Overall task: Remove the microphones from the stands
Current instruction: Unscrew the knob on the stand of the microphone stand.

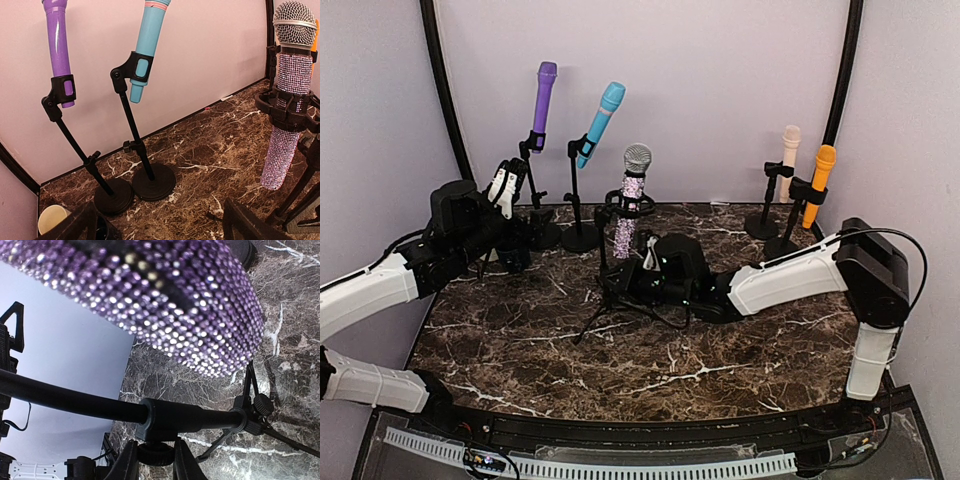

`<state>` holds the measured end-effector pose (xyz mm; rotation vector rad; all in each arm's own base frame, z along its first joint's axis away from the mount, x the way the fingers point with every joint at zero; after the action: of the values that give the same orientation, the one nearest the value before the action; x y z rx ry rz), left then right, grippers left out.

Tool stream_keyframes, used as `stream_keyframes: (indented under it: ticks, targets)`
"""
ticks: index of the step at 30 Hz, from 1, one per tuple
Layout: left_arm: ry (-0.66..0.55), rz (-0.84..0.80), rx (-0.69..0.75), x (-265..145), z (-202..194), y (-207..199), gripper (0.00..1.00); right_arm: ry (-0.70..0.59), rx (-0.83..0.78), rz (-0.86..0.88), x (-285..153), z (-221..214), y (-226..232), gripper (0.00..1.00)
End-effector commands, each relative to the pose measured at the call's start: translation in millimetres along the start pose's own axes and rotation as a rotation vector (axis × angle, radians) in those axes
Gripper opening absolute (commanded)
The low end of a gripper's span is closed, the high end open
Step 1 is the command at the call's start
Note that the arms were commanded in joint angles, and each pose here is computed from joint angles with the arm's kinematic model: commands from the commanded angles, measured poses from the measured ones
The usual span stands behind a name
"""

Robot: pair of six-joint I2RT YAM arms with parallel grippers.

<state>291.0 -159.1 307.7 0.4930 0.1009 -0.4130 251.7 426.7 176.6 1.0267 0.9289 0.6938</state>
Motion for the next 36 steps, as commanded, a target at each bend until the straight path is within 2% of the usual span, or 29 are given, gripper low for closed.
stream_keyframes:
  ticks: [1,10,23,36]
  targets:
    - [-0.028,0.001,0.001,-4,5,0,0.89,-0.062,-0.078,-0.060,5,7,0,0.09]
    - [-0.028,0.001,0.003,-5,5,1,0.89,-0.140,-0.265,-0.234,8,-3,1,0.04]
    - [-0.020,0.000,0.004,-3,3,-1,0.89,-0.250,-0.542,-0.447,15,-16,15,0.04]
    - [-0.017,-0.001,0.006,-2,2,-1,0.89,-0.338,-0.749,-0.599,17,-20,22,0.03]
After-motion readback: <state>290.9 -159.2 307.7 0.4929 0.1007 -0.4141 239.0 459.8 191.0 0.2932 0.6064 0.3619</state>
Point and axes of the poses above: each gripper's point midway between its finger pads, its own x axis out along the fingers, its own y axis along the line the jaws close on, z = x × y, the point moved 6 cm from there along -x, back along the fingers, and after that the axes turned 15 degrees about x, right-handed, at the moved point
